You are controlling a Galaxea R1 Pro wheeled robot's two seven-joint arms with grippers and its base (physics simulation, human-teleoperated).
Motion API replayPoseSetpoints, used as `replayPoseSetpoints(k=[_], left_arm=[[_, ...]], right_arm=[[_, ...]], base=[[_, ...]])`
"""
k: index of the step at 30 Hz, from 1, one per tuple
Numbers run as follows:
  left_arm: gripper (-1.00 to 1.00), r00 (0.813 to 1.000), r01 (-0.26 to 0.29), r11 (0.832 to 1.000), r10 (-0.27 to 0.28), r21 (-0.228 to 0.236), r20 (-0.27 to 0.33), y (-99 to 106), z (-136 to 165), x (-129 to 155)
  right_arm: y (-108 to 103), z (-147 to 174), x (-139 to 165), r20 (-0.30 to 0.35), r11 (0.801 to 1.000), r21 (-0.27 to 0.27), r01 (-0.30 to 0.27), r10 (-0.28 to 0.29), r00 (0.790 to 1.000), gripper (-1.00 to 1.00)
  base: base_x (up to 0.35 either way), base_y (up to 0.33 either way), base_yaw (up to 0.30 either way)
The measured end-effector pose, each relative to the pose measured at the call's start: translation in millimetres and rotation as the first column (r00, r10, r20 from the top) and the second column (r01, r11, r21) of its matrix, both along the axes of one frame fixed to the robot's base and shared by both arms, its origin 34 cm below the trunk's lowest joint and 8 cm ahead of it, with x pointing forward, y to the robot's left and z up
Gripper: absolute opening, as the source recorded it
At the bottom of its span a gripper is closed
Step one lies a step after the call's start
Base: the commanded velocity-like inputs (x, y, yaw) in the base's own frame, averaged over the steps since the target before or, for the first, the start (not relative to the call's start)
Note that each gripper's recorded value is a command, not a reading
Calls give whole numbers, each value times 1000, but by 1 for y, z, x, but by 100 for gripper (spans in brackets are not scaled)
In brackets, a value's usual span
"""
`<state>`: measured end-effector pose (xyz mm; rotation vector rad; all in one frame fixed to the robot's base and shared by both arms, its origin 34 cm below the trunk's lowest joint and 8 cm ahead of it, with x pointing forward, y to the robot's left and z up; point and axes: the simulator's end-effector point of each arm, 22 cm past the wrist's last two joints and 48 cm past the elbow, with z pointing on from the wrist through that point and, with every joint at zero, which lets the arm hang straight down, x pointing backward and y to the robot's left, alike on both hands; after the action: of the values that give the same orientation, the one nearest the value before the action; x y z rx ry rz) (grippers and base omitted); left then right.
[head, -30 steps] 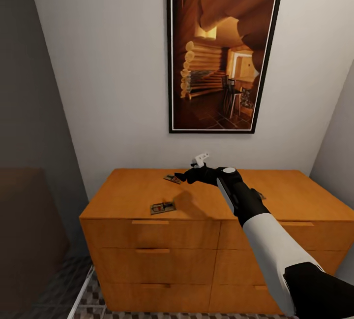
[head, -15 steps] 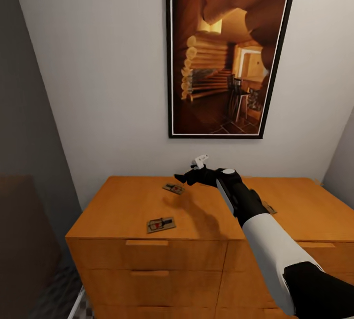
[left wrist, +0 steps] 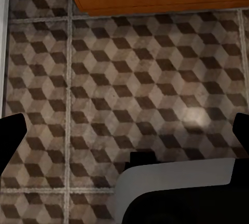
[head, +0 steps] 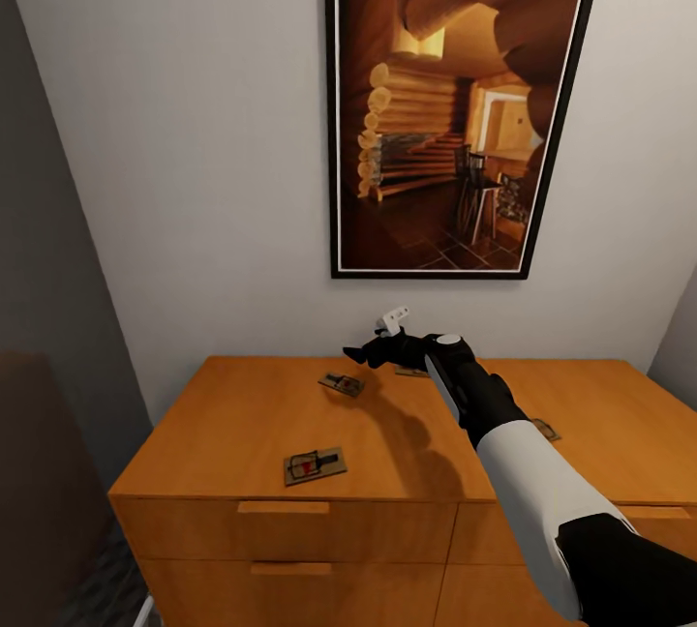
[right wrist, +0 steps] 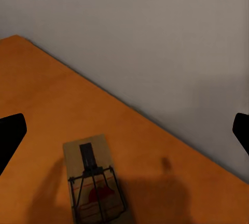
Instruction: Take the four mousetraps from the cabinet in the bathroom and place them on the bathroom floor. Make sure all four end up on the same floor surface, and ensure that at least two of them are either under or directly next to the same bathroom sink.
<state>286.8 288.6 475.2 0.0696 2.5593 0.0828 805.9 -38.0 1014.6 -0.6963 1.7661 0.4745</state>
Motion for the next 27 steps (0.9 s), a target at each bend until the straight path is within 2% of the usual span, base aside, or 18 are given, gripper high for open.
replayPoseSetpoints(k=[7,13,19,27], left_arm=[[100,1000,0,1000,0,0,0,0,0,0],[100,1000,0,1000,0,0,0,0,0,0],[100,1000,0,1000,0,0,0,0,0,0],[100,1000,0,1000,0,0,0,0,0,0]], right_arm=[[0,-1,0,-2,1000,0,0,0,1000,100],[1,-13,-1,-30,1000,-5,-2,2,1000,100],[15,-21,-7,-48,1000,-12,-23,22,999,100],[20,-31,-10,-67,999,-20,-32,31,997,100]], base=[[7,0,0],[1,0,0],[0,0,0],[0,0,0]])
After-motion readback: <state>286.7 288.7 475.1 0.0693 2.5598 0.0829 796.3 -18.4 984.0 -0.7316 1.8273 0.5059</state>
